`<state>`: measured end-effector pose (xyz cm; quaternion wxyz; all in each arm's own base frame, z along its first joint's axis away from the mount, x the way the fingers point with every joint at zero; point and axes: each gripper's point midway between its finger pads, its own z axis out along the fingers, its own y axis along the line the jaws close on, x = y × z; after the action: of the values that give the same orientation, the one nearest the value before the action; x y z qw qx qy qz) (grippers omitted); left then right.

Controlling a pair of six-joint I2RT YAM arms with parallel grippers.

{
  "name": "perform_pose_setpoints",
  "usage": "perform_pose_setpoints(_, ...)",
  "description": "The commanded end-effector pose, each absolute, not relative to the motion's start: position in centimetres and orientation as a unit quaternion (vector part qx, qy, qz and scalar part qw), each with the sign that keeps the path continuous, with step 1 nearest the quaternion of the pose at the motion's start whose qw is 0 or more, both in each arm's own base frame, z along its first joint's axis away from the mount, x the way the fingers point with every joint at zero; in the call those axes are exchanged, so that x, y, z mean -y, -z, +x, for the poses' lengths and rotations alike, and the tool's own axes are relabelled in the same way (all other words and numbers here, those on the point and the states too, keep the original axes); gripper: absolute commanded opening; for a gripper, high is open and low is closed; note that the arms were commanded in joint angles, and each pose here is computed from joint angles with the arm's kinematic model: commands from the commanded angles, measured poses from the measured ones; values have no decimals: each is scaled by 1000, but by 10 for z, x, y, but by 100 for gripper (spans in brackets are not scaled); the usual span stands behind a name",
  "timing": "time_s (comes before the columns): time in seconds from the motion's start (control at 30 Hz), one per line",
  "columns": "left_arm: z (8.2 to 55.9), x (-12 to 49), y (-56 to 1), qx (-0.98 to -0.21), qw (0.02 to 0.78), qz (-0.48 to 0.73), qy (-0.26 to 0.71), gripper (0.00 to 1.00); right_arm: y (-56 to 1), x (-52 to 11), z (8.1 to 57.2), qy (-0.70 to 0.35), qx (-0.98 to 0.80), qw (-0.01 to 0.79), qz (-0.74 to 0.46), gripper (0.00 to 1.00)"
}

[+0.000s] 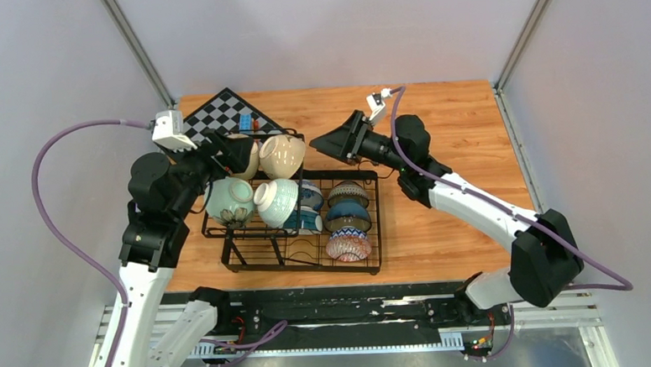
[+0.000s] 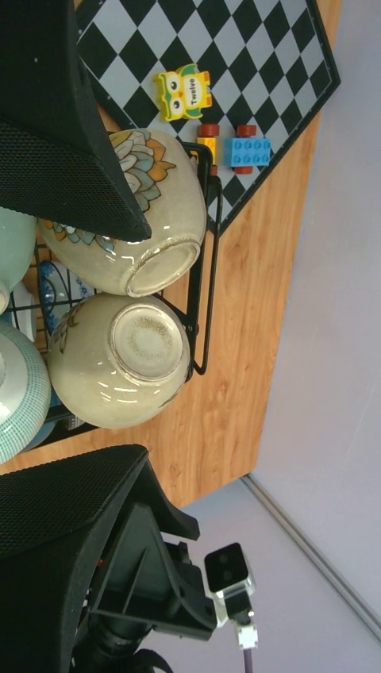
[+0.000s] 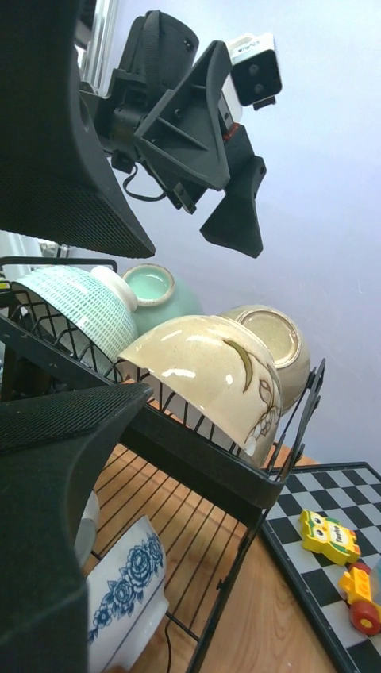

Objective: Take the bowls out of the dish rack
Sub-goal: Pick up the bowl from the dish rack.

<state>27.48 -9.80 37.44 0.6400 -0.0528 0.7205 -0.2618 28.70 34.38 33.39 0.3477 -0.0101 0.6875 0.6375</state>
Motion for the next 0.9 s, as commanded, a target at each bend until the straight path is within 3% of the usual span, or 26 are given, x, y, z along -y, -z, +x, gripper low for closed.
perform_pose_setpoints(0.0,272,98,-378,-717,644,-49,262,100,-349,-359,281,-670,-668,324,-9,62)
perform_pose_setpoints(0.33,271,99,-376,-719,640,-52,266,100,-331,-378,282,-678,-674,293,-2,59)
perform_pose_setpoints(0.87,273,97,-368,-723,637,-61,261,100,-319,-389,283,-694,-668,267,3,47)
